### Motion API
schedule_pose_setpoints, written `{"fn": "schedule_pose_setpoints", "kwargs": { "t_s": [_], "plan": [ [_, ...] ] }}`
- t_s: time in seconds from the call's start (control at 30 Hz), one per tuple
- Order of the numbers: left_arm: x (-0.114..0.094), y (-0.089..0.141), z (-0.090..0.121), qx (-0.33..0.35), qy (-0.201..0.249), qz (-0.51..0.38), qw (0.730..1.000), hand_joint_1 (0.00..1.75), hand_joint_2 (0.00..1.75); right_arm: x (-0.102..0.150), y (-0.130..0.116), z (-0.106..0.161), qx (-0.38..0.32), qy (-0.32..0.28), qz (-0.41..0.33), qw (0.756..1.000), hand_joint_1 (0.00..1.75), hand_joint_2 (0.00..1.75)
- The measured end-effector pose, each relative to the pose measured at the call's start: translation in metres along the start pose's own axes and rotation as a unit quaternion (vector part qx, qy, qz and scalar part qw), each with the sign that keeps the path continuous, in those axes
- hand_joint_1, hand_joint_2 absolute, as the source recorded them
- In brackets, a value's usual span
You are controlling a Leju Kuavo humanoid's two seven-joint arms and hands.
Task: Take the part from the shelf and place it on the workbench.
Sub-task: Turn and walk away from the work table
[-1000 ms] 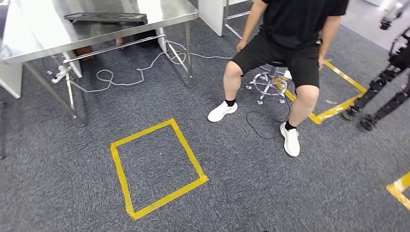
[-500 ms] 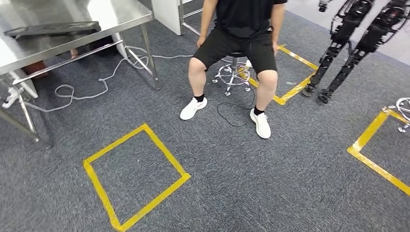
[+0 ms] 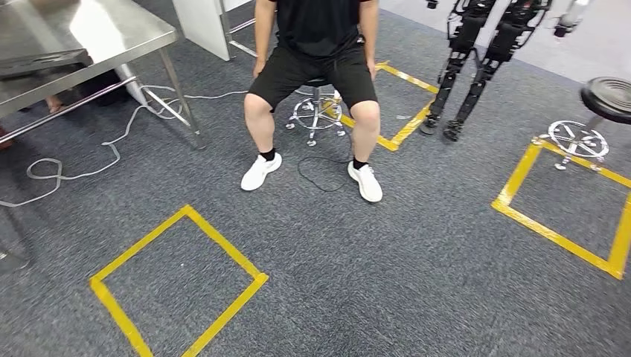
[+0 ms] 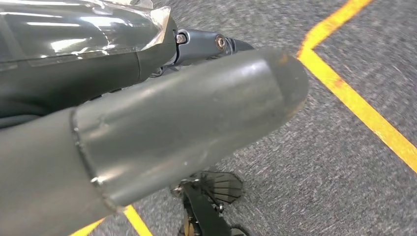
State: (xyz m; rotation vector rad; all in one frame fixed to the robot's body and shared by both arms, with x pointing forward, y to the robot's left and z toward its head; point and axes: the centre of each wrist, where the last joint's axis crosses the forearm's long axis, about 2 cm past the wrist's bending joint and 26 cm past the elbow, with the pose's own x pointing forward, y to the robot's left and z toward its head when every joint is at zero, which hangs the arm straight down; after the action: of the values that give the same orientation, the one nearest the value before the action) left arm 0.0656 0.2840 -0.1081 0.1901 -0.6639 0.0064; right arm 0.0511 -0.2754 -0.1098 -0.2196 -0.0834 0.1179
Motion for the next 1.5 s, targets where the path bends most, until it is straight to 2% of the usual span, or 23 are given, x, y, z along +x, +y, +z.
{"fn": "schedule_pose_setpoints", "kwargs": {
  "t_s": [0.33,0.67,1.0,1.5],
  "plan": [
    [-0.005,0.002,0.002,0.027,0.016,0.022,0.999,0.0,0.0,0.009,0.004,0.001,0.009,-0.013,0.045,0.999,0.0,0.0],
    [0.006,0.003,-0.004,0.023,0.006,0.015,1.0,0.0,0.0,0.012,0.004,0.002,0.012,-0.014,0.045,0.999,0.0,0.0],
    [0.004,0.005,-0.003,0.025,0.011,0.017,0.999,0.0,0.0,0.012,0.003,0.002,0.011,-0.018,0.049,0.999,0.0,0.0],
    [0.008,0.001,-0.004,0.016,-0.01,0.03,0.999,0.0,0.0,0.013,0.002,0.001,0.013,-0.029,0.049,0.998,0.0,0.0]
  ]
}}
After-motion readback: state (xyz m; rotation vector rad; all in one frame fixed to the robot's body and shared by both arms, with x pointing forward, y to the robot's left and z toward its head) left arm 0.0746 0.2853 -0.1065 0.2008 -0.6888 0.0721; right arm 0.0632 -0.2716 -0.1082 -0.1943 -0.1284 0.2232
